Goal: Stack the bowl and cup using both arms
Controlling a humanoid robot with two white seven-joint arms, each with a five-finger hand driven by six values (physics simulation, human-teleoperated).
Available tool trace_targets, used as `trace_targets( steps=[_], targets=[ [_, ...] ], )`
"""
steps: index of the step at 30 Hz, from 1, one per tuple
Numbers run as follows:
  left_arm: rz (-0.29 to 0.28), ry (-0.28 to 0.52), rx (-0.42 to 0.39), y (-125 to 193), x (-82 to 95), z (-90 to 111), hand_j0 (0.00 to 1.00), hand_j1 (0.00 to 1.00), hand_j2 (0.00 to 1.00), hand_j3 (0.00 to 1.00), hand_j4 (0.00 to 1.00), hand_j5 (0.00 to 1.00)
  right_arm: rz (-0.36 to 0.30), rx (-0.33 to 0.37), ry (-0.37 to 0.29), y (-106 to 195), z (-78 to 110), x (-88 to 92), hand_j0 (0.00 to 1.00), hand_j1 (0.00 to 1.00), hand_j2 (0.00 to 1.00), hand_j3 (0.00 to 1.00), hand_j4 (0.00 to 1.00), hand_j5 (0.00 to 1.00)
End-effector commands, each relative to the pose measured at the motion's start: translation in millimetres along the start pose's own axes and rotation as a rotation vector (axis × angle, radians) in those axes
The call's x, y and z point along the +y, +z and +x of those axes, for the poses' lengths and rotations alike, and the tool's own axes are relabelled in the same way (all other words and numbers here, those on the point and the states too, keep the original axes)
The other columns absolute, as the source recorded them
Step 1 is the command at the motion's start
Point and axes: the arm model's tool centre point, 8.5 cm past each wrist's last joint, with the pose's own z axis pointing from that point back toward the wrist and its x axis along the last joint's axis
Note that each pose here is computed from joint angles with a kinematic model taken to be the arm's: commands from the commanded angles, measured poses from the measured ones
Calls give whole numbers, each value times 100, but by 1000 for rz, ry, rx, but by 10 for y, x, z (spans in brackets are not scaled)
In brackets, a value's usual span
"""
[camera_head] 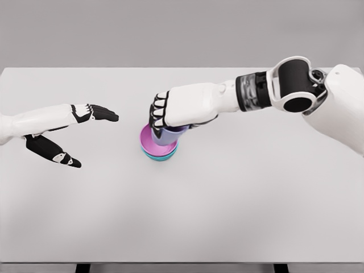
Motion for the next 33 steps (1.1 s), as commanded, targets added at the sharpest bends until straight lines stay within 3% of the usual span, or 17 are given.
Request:
trace_targets(
  steps=[1,12,22,24,25,26,33],
  targets=[
    [5,6,-1,3,7,1,100,100,100,100,100,100,-6,-2,-14,-43,-19,0,53,53,53,53,53,53],
    [6,5,-1,5,11,3,100,100,100,100,100,100,30,1,-68,-203,-119,163,53,53,53,53,53,53],
    [3,5,-2,1,6,5,100,100,100,100,100,100,19,-21,-60,-290,-69,114,59,59,59,59,59,59],
    [3,5,-2,1,6,5,100,100,100,100,100,100,19,-20,-58,-287,-71,108,76,76,76,76,76,76],
    [3,5,-2,1,6,5,100,100,100,100,100,100,19,-19,-51,-278,-74,88,95,95,95,95,95,95],
    [4,4,-1,2,10,6,100,100,100,100,100,100,14,-21,-45,-272,-67,52,98,98,98,98,98,98],
    [4,4,-1,2,10,6,100,100,100,100,100,100,-17,-52,11,-234,67,-135,99,99,99,99,99,99]
  ],
)
